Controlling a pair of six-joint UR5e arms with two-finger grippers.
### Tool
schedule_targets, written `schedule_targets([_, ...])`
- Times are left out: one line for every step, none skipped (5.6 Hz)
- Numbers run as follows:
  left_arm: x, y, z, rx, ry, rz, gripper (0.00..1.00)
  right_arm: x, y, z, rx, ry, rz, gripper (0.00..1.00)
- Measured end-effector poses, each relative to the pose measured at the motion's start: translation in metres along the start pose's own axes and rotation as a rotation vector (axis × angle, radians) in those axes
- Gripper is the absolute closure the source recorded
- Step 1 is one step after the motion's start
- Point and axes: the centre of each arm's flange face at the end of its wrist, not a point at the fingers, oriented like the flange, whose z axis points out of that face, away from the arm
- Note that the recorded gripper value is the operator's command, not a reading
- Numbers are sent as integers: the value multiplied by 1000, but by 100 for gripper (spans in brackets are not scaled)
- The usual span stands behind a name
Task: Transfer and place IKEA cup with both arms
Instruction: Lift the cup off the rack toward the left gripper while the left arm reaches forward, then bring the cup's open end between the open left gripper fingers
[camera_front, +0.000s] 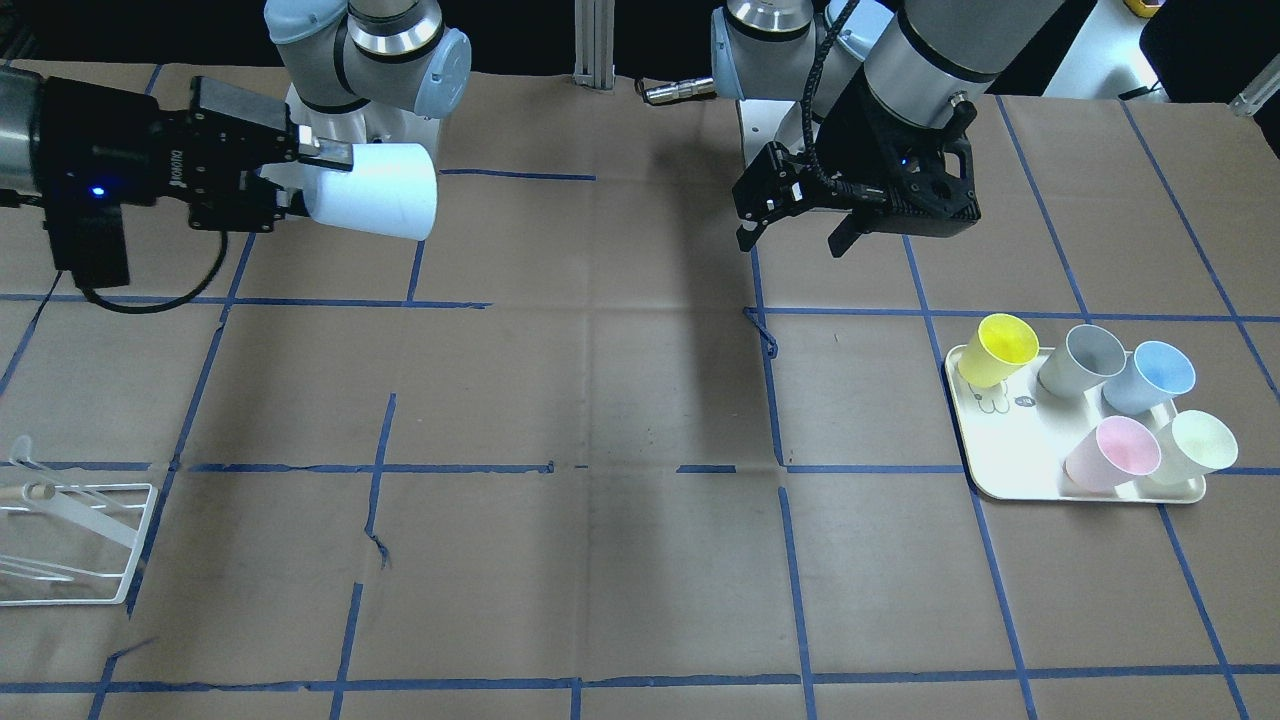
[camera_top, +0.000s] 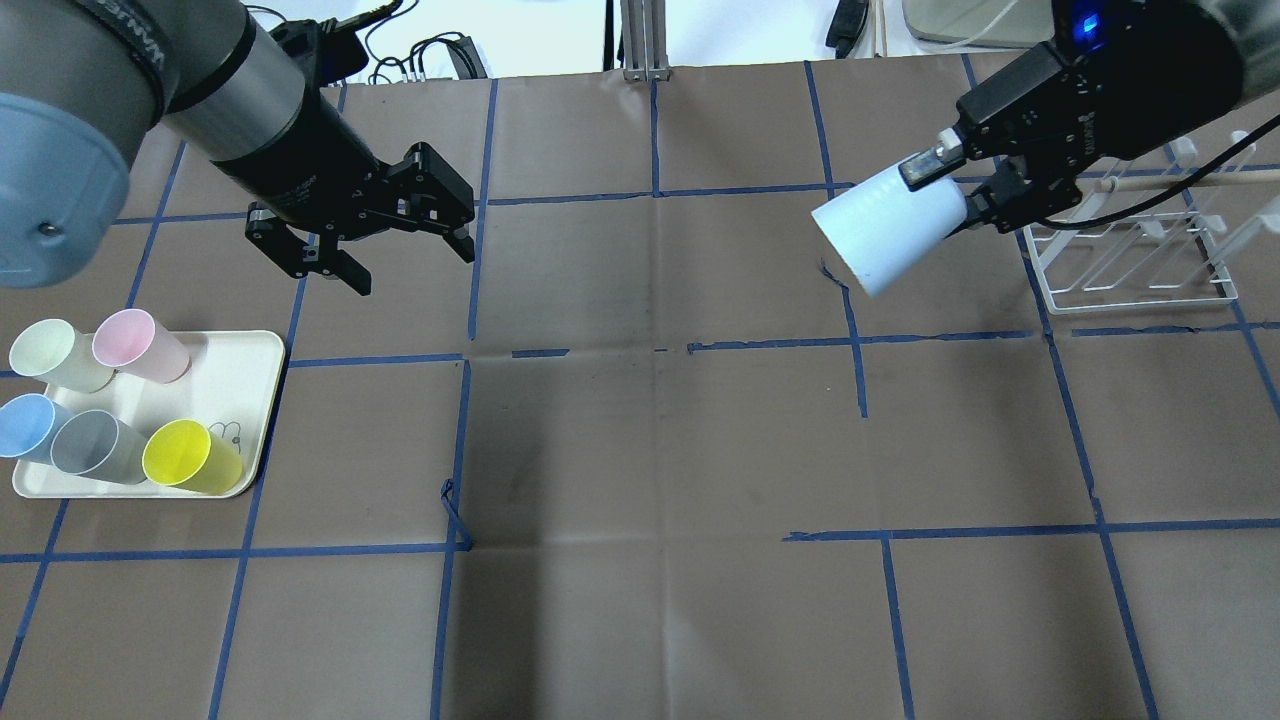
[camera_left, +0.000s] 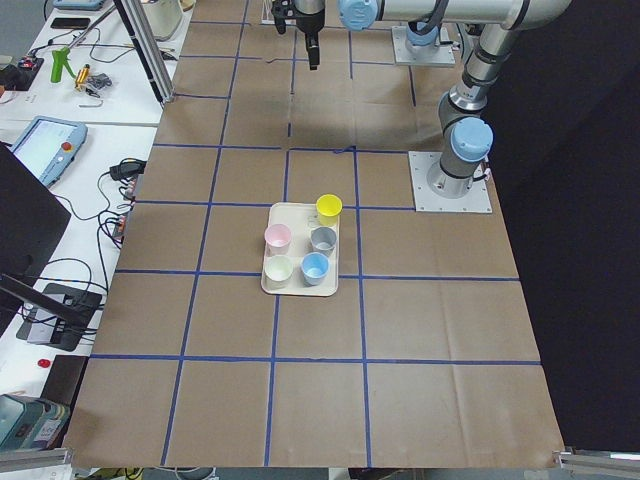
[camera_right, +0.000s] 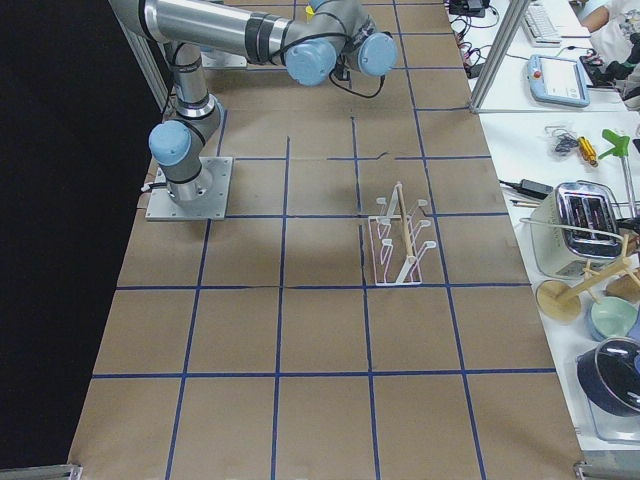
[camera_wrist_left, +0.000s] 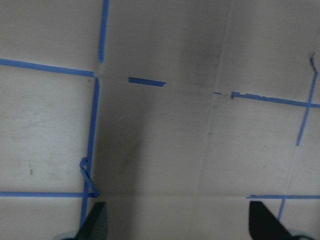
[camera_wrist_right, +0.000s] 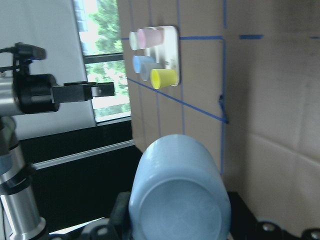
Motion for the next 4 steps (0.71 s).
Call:
schedule_targets([-13, -10, -6, 6, 133, 28, 1, 12, -3, 51, 49, -143, -50, 69])
schedule_targets([-27, -18, -13, 17, 258, 66, 1, 17, -4, 100, 103, -245, -69, 70])
schedule_targets([-38, -22, -18, 14, 398, 79, 1, 16, -3, 136, 132, -299, -75, 70])
schedule_targets([-43, -23, -20, 5, 530, 47, 1, 15, 0, 159, 134, -321, -76, 70])
